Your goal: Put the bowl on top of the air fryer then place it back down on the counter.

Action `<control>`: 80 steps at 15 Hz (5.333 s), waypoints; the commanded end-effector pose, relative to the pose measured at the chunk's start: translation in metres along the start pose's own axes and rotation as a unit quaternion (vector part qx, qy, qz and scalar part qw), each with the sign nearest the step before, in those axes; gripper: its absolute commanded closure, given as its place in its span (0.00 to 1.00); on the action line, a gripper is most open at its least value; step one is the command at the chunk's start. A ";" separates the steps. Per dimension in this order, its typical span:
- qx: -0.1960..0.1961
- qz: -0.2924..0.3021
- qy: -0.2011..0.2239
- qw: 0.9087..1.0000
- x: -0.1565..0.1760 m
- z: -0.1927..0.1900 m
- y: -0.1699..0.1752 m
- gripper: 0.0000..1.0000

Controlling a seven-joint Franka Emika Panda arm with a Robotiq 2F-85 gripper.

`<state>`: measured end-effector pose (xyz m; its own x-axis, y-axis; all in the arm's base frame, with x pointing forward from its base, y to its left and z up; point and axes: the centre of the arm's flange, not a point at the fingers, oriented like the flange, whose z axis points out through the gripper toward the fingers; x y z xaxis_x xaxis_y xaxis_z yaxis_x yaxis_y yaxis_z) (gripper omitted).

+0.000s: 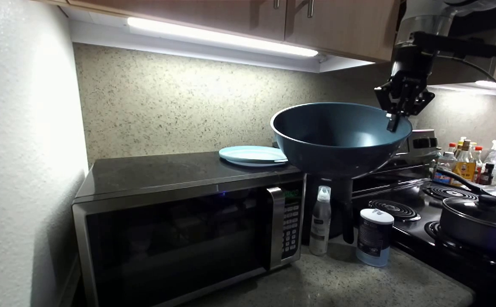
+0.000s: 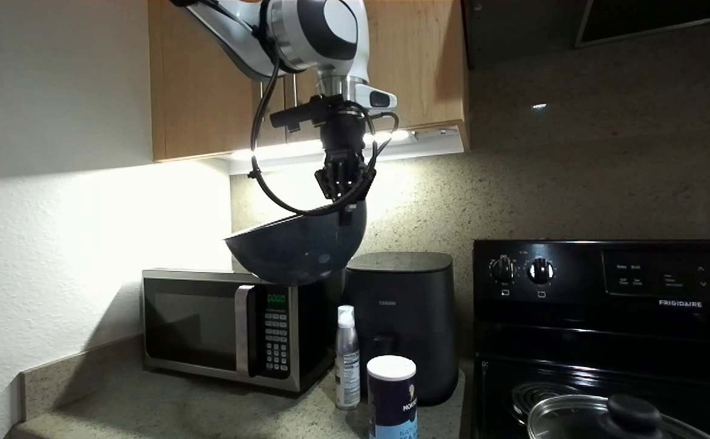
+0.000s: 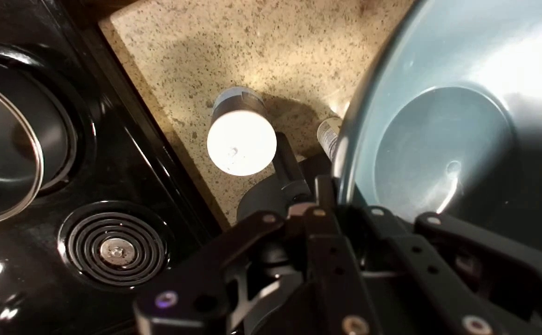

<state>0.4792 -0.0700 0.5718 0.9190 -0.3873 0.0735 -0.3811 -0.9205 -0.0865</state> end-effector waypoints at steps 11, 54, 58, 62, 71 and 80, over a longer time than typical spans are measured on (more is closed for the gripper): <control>-0.005 -0.057 -0.021 0.998 -0.031 0.019 -0.011 0.94; -0.112 -0.329 -0.157 0.925 -0.145 0.193 -0.134 0.94; -0.087 -0.360 -0.143 0.918 -0.130 0.222 -0.137 0.94; -0.074 -0.382 -0.145 0.910 -0.122 0.242 -0.138 0.94; -0.083 -0.416 -0.152 0.893 -0.112 0.274 -0.148 0.94; -0.120 -0.451 -0.146 0.872 -0.094 0.280 -0.177 0.95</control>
<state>0.4761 0.1399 0.3107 0.8495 0.4740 -0.2316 0.5003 -0.8631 0.0690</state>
